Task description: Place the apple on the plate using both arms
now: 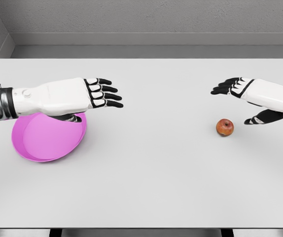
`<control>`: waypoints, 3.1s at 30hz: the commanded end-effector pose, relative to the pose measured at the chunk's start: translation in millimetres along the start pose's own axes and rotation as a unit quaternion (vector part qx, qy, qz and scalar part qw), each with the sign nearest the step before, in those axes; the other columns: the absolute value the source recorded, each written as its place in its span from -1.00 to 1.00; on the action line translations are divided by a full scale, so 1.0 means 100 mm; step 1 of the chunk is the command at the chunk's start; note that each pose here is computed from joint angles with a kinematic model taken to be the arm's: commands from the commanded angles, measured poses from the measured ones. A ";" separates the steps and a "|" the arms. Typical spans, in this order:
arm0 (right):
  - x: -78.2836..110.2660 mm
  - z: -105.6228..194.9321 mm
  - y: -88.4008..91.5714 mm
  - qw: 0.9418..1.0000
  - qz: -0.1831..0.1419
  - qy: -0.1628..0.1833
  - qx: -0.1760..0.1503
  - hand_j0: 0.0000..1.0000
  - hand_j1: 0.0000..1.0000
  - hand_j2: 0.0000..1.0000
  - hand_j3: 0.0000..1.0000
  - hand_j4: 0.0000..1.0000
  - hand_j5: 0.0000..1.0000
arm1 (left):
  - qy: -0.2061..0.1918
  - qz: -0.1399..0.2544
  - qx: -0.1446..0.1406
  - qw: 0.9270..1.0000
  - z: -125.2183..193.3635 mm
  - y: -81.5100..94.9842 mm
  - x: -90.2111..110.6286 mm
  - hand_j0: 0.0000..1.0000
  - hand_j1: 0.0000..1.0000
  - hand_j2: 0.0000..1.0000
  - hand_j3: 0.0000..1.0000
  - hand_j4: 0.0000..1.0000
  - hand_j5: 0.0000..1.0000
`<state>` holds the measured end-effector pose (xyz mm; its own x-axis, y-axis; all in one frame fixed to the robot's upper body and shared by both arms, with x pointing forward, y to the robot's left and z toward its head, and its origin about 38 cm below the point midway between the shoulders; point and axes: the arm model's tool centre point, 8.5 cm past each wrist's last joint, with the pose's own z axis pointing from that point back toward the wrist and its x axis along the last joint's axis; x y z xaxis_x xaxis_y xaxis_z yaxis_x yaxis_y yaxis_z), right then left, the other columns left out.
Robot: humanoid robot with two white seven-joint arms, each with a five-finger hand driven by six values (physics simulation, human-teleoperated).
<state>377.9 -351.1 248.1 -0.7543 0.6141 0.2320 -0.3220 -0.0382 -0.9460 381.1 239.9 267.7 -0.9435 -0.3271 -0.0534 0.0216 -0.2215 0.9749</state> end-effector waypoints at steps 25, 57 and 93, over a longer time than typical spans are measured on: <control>-0.04 0.19 0.17 0.996 -0.052 -0.006 0.076 1.00 1.00 1.00 1.00 1.00 1.00 | 0.000 0.005 -0.004 1.000 0.00 -0.03 0.00 1.00 1.00 1.00 1.00 1.00 1.00; -0.09 -0.30 0.19 0.993 -0.073 -0.005 0.087 1.00 1.00 1.00 1.00 1.00 1.00 | 0.000 0.007 -0.006 1.000 0.00 -0.05 0.00 1.00 1.00 1.00 1.00 1.00 1.00; -0.59 -0.33 0.80 0.983 -0.153 0.037 0.093 1.00 1.00 1.00 1.00 1.00 1.00 | -0.001 0.008 -0.006 1.000 -0.01 -0.06 0.01 1.00 1.00 1.00 1.00 1.00 1.00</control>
<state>415.0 -362.3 153.7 -0.5749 0.6714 0.4676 -0.6265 0.0063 -0.7794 380.4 239.7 261.0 -0.9442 -0.3267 -0.0407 0.0388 -0.2331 0.9717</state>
